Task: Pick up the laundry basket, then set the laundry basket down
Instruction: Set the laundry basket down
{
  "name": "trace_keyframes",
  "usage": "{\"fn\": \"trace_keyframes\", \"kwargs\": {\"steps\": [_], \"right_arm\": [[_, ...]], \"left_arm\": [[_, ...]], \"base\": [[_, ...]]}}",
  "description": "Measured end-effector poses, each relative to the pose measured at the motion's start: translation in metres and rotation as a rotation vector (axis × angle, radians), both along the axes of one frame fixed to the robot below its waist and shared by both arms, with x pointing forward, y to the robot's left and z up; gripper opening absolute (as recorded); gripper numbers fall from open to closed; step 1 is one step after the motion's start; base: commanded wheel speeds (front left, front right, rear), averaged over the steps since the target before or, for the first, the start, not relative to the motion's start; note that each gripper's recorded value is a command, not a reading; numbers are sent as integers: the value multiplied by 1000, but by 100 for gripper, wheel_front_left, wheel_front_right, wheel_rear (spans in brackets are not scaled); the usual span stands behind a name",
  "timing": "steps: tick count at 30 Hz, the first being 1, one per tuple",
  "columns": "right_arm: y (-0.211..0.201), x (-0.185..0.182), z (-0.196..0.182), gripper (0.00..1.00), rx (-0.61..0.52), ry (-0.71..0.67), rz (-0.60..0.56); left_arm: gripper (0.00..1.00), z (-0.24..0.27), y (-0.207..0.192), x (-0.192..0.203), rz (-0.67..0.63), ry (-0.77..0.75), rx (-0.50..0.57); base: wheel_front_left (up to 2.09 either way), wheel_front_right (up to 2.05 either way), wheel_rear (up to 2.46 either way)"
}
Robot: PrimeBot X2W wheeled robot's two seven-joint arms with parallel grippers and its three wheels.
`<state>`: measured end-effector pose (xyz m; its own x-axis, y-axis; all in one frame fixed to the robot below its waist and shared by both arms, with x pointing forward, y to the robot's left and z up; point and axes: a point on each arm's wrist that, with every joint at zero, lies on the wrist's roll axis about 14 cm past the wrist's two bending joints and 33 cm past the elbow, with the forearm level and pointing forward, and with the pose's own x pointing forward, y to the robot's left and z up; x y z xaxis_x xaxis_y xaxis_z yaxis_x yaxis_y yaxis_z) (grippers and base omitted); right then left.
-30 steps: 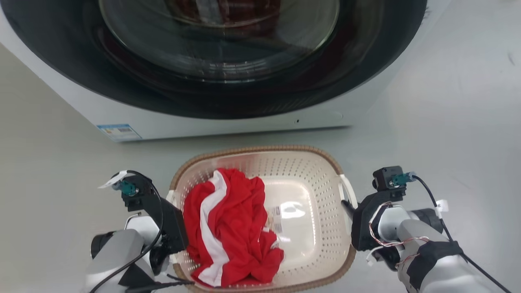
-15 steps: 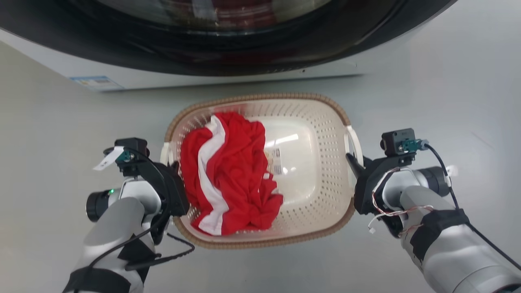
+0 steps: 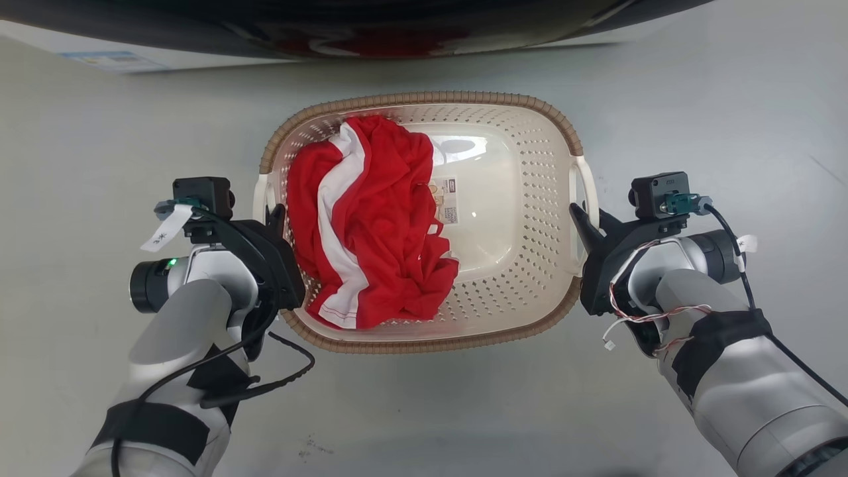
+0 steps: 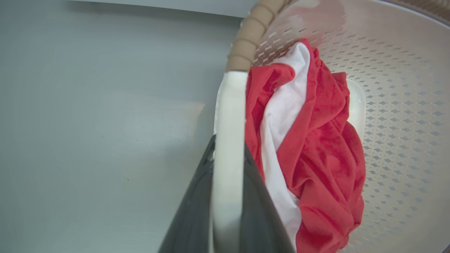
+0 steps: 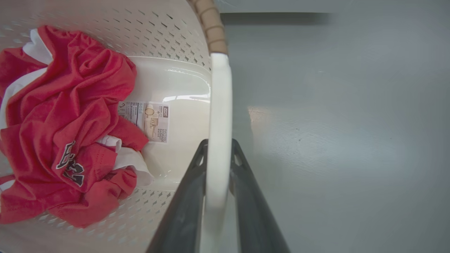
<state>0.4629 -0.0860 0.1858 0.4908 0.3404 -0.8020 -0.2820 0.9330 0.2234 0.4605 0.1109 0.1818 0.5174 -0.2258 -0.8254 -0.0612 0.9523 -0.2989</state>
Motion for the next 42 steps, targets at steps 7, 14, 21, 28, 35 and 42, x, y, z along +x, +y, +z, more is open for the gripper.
{"fn": "trace_keyframes", "kwargs": {"steps": [7, 14, 21, 28, 35, 42], "right_arm": [[0, -5, -9, 0, -3, 20, -2], [-2, -5, -14, 0, -16, 35, -2], [-2, -4, -22, 0, -18, 48, 5], [-3, -5, -28, 0, -15, 61, 7], [-4, -7, -29, 0, -18, 62, 9], [-3, -2, -24, 100, -10, 25, 11]], "left_arm": [[0, -9, 1, -7, -3, 20, 7], [0, -14, -2, -10, -15, 38, -3], [0, -23, -3, -13, -22, 62, -3], [0, -32, -4, -18, -30, 89, -6], [0, -33, -5, -19, -44, 100, -2], [100, -31, -5, -18, -27, 108, -19]], "base": [[0, 0, 0], [0, 0, 0], [0, 0, 0], [0, 0, 0], [0, 0, 0], [0, 0, 0]]}}
